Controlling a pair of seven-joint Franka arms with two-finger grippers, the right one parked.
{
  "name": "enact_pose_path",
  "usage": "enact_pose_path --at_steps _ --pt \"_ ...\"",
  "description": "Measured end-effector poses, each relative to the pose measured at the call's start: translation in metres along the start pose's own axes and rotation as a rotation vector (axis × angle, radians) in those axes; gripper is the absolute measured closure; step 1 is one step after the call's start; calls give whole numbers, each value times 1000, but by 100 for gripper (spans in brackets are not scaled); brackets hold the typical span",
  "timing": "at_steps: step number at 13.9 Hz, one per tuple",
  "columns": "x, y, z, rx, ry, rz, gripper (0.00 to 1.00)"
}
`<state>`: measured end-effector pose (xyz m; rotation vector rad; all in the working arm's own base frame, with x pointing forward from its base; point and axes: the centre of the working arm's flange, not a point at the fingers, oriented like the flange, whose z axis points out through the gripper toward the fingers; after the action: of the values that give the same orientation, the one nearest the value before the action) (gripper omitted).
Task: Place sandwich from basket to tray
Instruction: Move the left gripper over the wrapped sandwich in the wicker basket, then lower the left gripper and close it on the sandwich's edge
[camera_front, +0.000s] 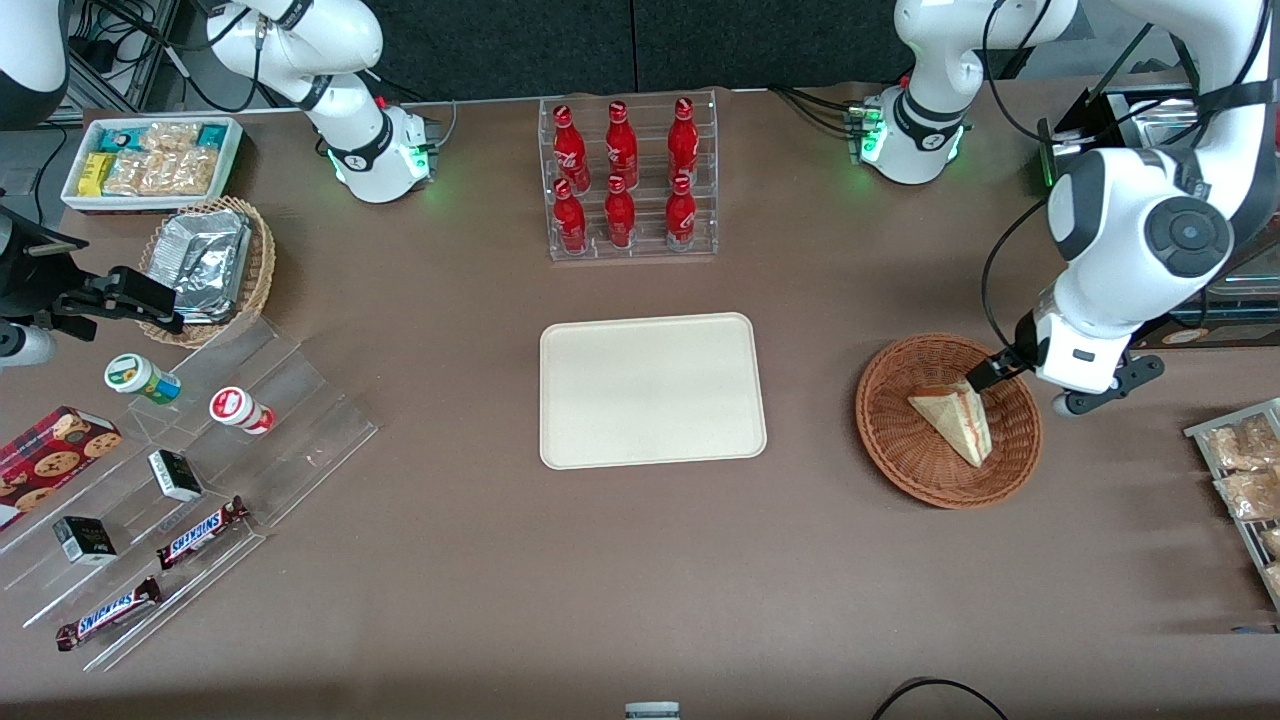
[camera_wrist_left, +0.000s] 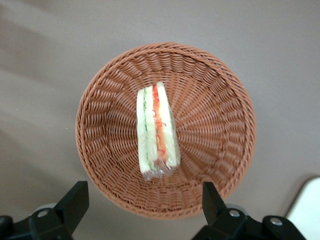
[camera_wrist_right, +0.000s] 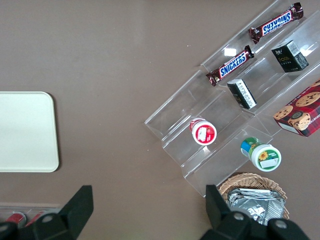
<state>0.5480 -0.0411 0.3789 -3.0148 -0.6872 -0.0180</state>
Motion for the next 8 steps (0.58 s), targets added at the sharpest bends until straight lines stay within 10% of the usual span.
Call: enact_pose_path --at_steps 8 --pt "0 4 74 0 2 -13 0"
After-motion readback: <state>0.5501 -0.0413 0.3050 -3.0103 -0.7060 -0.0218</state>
